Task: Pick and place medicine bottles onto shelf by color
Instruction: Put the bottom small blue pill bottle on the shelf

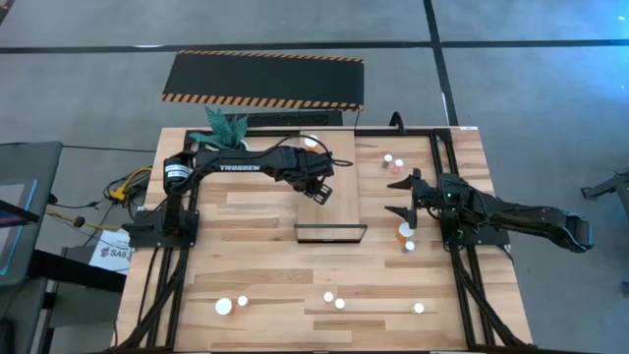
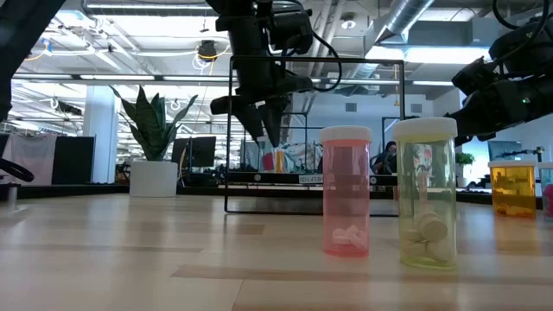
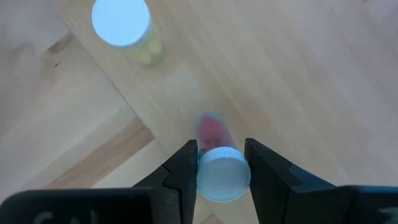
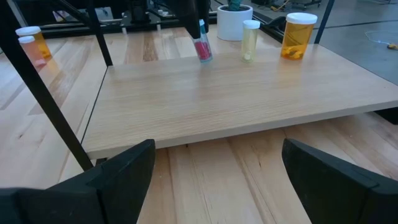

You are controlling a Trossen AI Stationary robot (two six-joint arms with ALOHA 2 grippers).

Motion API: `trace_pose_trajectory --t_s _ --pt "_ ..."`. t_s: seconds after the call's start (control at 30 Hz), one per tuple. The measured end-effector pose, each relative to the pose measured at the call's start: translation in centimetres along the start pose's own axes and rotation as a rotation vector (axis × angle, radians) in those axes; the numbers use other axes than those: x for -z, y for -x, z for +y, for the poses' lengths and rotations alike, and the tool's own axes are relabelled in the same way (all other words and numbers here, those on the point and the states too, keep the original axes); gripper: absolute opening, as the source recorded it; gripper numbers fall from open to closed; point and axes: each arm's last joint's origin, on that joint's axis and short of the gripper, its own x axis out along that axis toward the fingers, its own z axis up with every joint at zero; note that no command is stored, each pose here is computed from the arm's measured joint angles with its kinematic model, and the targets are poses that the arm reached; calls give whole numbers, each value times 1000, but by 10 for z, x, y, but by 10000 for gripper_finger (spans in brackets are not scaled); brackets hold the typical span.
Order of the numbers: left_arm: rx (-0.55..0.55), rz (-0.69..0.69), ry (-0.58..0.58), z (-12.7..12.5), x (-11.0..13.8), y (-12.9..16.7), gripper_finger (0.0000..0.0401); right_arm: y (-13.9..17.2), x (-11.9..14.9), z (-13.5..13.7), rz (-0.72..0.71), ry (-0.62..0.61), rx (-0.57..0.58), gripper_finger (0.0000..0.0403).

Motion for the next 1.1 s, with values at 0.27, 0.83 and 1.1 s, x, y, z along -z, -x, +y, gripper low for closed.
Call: trace_pose_trajectory --t_s 0.27,0.83,1.1 --pt "-7 -6 4 0 0 0 99 0 0 0 0 0 0 374" --pt "-19 -18 0 -1 0 0 99 0 0 0 0 0 0 374" --pt "-13 -20 -11 -4 3 1 99 0 0 0 0 0 0 374"
